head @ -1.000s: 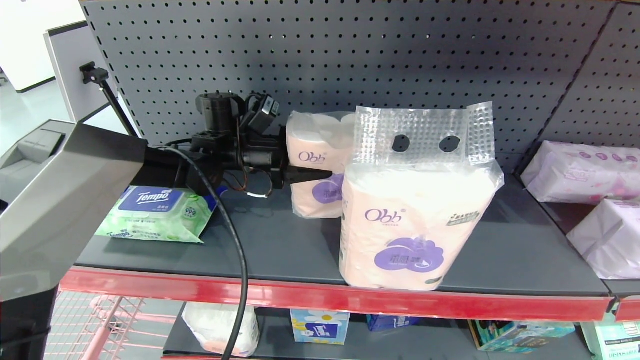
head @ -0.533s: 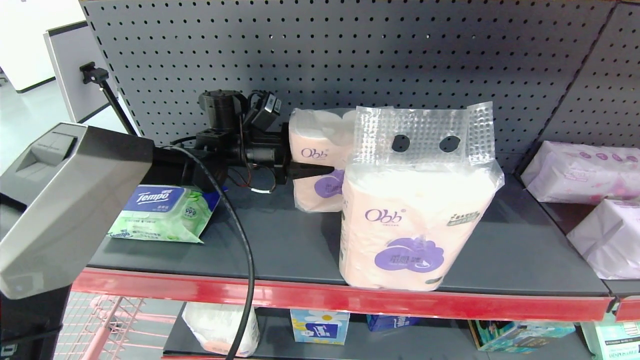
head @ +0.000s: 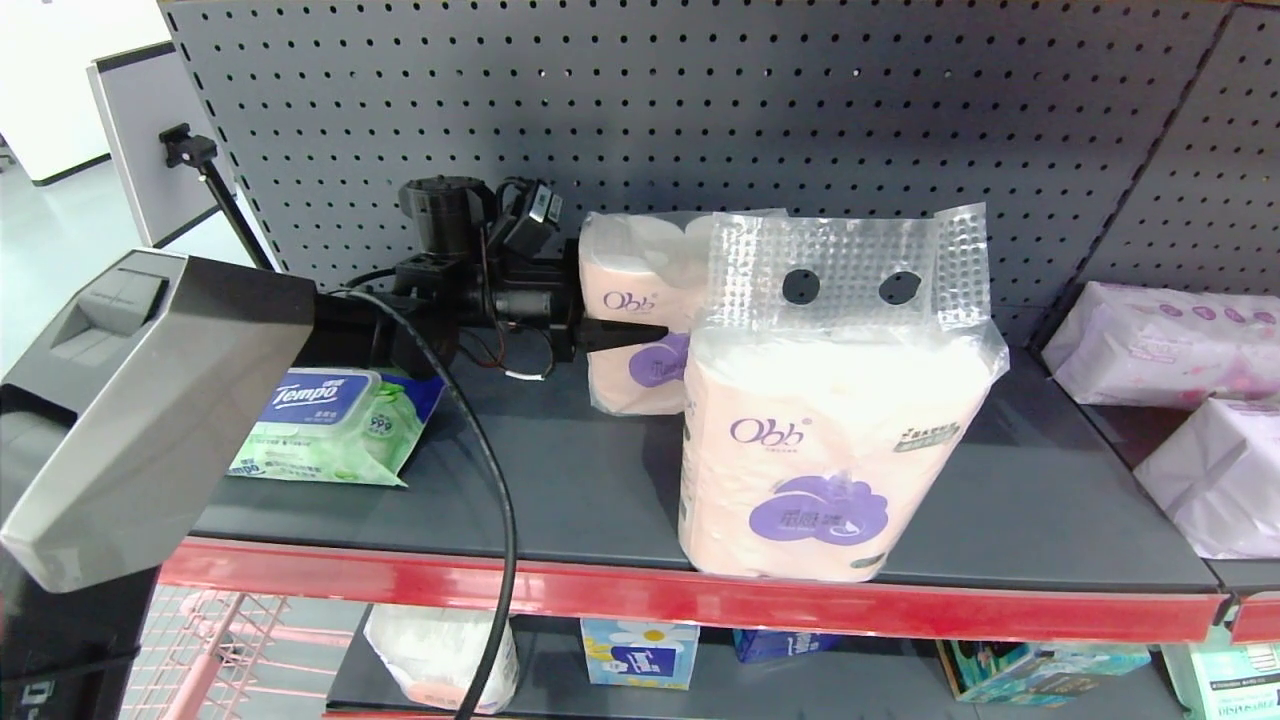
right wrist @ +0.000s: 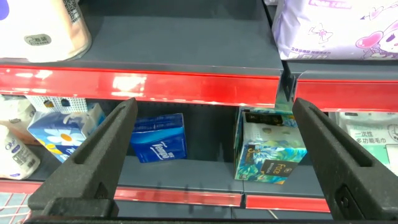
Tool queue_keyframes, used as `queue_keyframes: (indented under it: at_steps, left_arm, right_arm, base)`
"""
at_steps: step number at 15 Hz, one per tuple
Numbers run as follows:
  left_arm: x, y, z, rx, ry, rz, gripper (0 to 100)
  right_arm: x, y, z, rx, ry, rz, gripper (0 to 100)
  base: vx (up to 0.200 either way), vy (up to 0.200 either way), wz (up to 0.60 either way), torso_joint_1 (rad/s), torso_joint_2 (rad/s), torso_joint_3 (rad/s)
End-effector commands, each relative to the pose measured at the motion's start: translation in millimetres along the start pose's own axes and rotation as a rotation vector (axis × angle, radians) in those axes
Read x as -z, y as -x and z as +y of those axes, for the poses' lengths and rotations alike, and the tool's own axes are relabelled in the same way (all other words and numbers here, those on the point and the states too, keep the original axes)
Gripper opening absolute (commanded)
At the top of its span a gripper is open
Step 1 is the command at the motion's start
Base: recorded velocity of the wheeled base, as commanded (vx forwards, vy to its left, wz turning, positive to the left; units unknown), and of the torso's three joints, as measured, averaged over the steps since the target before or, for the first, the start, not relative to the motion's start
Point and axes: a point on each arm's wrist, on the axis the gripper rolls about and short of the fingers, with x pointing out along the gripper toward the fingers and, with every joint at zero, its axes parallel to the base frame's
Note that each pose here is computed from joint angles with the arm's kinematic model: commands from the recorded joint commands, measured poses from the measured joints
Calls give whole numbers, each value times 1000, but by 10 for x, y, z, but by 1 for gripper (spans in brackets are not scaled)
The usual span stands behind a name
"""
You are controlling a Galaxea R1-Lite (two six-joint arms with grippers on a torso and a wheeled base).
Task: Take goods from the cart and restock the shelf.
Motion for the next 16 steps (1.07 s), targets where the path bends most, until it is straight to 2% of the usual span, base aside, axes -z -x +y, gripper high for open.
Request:
queue_keyframes:
  at_steps: [1,2,4,14,15,16]
  left_arm:
    - [22,2,-2,-2,3,3,0]
    - [37,-13,-14,9,11,1,0]
    - [66,-28,-27,14,46,9,0]
    - [73,-29,-26,11,44,11,0]
    - [73,-29,-26,11,35,11,100]
    - [73,-29,-26,11,35,11,100]
  right_arm:
    - [0,-1,0,0,0,1,100]
    - [0,-1,0,0,0,1,100]
    - [0,-1,0,0,0,1,100]
    - [0,-1,0,0,0,1,100]
    - [0,-1,0,0,0,1,100]
    - [0,-1,0,0,0,1,100]
  base:
    - [0,0,0,0,0,0]
    - [0,0,0,0,0,0]
    - [0,0,0,0,0,0]
    - [0,0,0,0,0,0]
    - [0,0,0,0,0,0]
    - [0,0,0,0,0,0]
